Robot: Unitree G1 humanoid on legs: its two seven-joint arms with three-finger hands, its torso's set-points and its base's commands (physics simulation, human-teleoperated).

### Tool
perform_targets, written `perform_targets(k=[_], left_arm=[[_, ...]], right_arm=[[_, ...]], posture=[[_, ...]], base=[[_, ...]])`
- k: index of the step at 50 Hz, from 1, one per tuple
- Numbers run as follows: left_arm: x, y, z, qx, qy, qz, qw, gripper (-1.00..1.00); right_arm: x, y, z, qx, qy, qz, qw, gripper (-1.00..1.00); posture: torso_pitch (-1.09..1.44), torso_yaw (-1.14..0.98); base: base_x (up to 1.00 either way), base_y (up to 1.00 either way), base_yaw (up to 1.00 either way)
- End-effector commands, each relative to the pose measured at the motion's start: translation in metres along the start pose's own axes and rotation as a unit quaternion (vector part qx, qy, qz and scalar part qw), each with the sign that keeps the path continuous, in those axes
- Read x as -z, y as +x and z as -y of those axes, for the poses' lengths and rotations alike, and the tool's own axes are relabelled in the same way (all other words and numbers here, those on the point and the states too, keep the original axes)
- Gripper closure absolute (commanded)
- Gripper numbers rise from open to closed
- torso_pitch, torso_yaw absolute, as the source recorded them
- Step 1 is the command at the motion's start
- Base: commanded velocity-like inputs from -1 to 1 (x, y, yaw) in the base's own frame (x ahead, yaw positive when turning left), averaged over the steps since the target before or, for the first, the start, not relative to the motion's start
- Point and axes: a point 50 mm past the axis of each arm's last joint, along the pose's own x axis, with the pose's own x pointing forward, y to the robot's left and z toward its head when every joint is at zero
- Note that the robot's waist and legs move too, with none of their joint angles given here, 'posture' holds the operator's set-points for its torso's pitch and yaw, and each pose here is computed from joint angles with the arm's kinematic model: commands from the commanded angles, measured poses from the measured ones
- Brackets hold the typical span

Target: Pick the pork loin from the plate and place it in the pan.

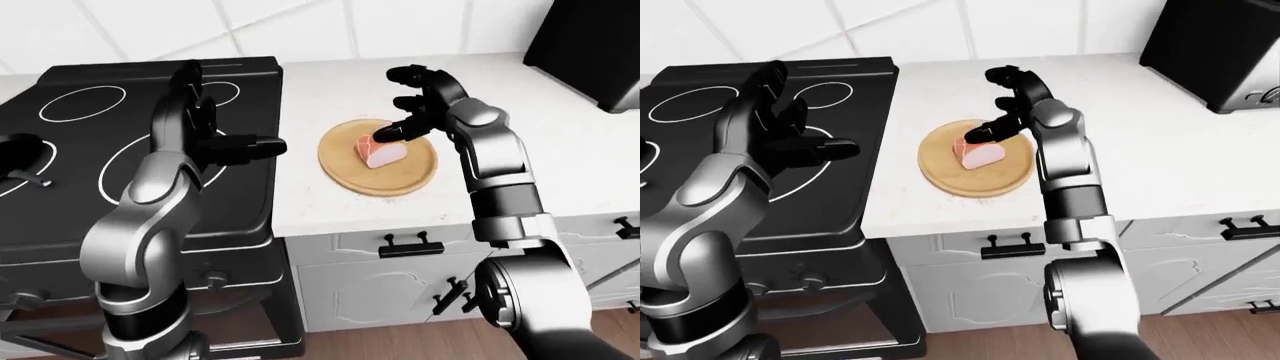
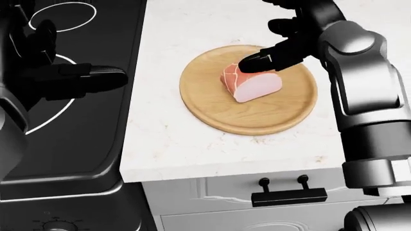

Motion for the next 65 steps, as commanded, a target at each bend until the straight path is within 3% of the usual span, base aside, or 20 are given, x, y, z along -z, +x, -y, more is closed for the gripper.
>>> perform_targets(k=[1, 34, 65], left_arm=[[-0.017, -0.003, 0.001, 0.001, -0.002, 0.045, 0.9990, -1.00], [-0.013, -0.002, 0.000, 0.002, -0.001, 0.042, 0.9991, -1.00], [-0.012, -0.002, 0.001, 0.001, -0.001, 0.041, 0.9992, -1.00]], right_arm=[[-0.025, -0.005, 0.007, 0.016, -0.012, 0.050, 0.9985, -0.62], [0.002, 0.018, -0.010, 0.001, -0.038, 0.024, 0.9990, -0.55], [-0.012, 0.016, -0.012, -0.009, -0.038, 0.039, 0.9985, -0.54]], posture=[[0.00, 0.00], [0.00, 0.00], [0.00, 0.00]], base=[[0.00, 0.00, 0.00], [0.00, 0.00, 0.00], [0.00, 0.00, 0.00]])
